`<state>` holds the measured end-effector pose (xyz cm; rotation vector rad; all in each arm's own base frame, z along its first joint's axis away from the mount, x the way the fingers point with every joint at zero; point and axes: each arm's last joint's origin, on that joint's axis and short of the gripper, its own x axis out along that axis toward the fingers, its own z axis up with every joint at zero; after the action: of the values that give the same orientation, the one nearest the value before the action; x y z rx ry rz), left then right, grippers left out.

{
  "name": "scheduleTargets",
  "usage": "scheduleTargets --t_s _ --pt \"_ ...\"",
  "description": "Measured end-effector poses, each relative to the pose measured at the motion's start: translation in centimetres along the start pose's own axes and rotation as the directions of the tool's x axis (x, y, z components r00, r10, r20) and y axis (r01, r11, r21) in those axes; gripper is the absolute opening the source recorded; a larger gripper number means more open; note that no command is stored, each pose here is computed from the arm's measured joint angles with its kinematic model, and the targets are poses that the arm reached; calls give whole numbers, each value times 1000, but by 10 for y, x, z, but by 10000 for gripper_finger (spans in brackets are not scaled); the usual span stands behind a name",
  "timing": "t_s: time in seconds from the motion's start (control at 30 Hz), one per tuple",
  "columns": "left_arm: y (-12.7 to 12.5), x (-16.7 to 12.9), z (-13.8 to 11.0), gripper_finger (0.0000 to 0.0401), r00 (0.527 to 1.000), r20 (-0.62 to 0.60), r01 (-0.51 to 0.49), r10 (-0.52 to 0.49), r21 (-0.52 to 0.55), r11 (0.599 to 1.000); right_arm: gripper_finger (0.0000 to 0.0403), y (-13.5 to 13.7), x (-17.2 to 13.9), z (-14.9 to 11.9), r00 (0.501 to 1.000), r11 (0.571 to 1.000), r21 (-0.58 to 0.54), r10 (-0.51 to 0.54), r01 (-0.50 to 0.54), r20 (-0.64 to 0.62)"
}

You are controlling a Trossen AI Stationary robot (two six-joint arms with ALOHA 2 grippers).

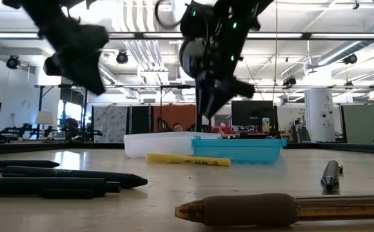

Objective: Pick & place school supplies into a supply box
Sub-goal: Put the black pen into the supply box

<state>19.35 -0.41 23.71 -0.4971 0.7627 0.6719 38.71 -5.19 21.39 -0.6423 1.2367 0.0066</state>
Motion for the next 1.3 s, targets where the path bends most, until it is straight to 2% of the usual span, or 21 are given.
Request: scheduleTargets --t_s 0.13,0.27,0.37,0.47,0.67,0.87,0.93,1.07,1.3 --pt "0 6 -27 92 995 -97 34 -14 205 978 145 -4 -32 1 996 993 102 -58 51 65" --pt "-5 6 -49 92 978 -190 141 -87 294 945 151 0 -63 0 991 985 162 -73 55 110" --pt "-16 -3 -64 92 948 -262 281 -180 425 860 160 13 -81 -1 993 982 190 -33 10 115" --pt "-25 -13 -76 92 935 -272 345 -229 538 769 173 30 -94 0 993 977 204 41 -63 113" --pt "-29 -15 -93 92 955 -222 294 -196 631 718 213 55 -106 -1 995 957 272 87 -98 51" --pt "-43 -13 -104 93 915 -335 386 -224 574 722 253 66 -105 -10 991 916 392 120 -88 -58" --pt "-50 -14 -107 93 907 -354 399 -228 552 732 264 70 -103 -15 986 914 397 134 -84 -100" --pt "-60 -15 -115 93 913 -341 389 -224 564 728 280 81 -97 -24 978 925 371 150 -86 -148" --pt "-64 -8 -121 93 918 -330 380 -221 568 730 298 96 -86 -50 961 918 389 171 -76 -216"
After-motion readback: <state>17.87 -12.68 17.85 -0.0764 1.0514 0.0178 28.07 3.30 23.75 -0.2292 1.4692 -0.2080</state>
